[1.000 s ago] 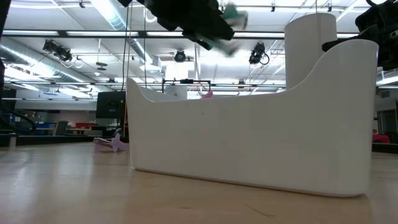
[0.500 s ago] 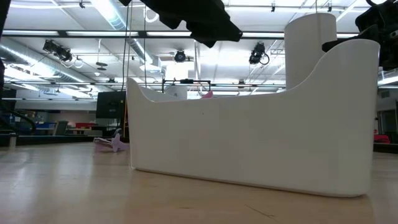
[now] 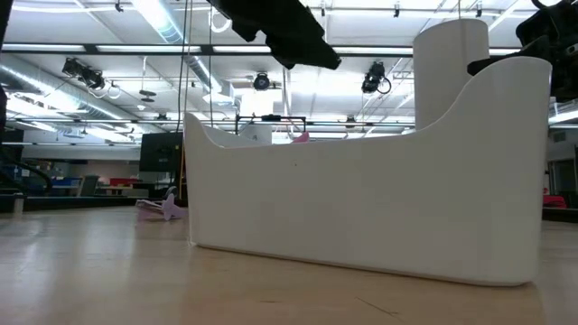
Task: Pick and place Stapler, Stapler remover, tape
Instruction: Put the purple staple remover into the white bin
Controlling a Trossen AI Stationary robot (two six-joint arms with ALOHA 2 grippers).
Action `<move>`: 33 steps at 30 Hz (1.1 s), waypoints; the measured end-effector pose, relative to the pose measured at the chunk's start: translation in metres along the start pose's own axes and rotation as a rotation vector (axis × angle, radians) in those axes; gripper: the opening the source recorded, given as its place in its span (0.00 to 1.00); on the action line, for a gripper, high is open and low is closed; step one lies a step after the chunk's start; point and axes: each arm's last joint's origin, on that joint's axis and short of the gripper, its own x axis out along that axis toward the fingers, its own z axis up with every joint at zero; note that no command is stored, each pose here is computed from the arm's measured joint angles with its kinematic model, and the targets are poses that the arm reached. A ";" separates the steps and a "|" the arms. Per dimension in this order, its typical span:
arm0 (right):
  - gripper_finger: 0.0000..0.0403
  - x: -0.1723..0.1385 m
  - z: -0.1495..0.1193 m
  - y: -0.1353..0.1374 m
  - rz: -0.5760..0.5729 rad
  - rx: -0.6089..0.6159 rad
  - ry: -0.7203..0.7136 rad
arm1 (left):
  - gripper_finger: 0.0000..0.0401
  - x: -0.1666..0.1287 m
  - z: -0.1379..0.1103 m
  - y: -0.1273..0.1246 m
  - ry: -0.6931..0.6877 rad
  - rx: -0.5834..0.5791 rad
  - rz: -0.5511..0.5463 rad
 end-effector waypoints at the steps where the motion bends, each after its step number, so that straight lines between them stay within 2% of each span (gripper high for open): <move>1: 0.00 0.000 0.000 0.000 -0.001 0.000 0.000 | 0.59 -0.002 0.000 0.002 0.006 -0.019 0.016; 8: 0.00 0.000 0.000 0.000 0.000 0.000 0.000 | 0.59 -0.023 -0.009 0.011 0.139 -0.175 0.130; 14: 0.00 0.000 0.000 0.000 0.000 0.000 0.000 | 0.59 -0.038 -0.013 0.011 0.214 -0.223 0.236; 21: 0.00 0.000 0.000 0.000 0.000 0.000 0.000 | 0.59 -0.046 -0.020 0.013 0.287 -0.335 0.295; 24: 0.00 0.000 0.000 0.000 0.000 0.000 0.000 | 0.59 -0.049 -0.026 0.016 0.328 -0.475 0.328; 29: 0.00 0.000 0.000 0.000 -0.001 0.000 0.000 | 0.59 -0.058 -0.045 0.022 0.460 -0.874 0.446; 31: 0.00 0.000 0.000 0.000 -0.001 0.000 0.000 | 0.59 -0.061 -0.050 0.025 0.502 -0.949 0.488; 33: 0.00 0.000 0.000 0.000 -0.001 0.000 0.000 | 0.59 -0.065 -0.055 0.027 0.546 -0.965 0.515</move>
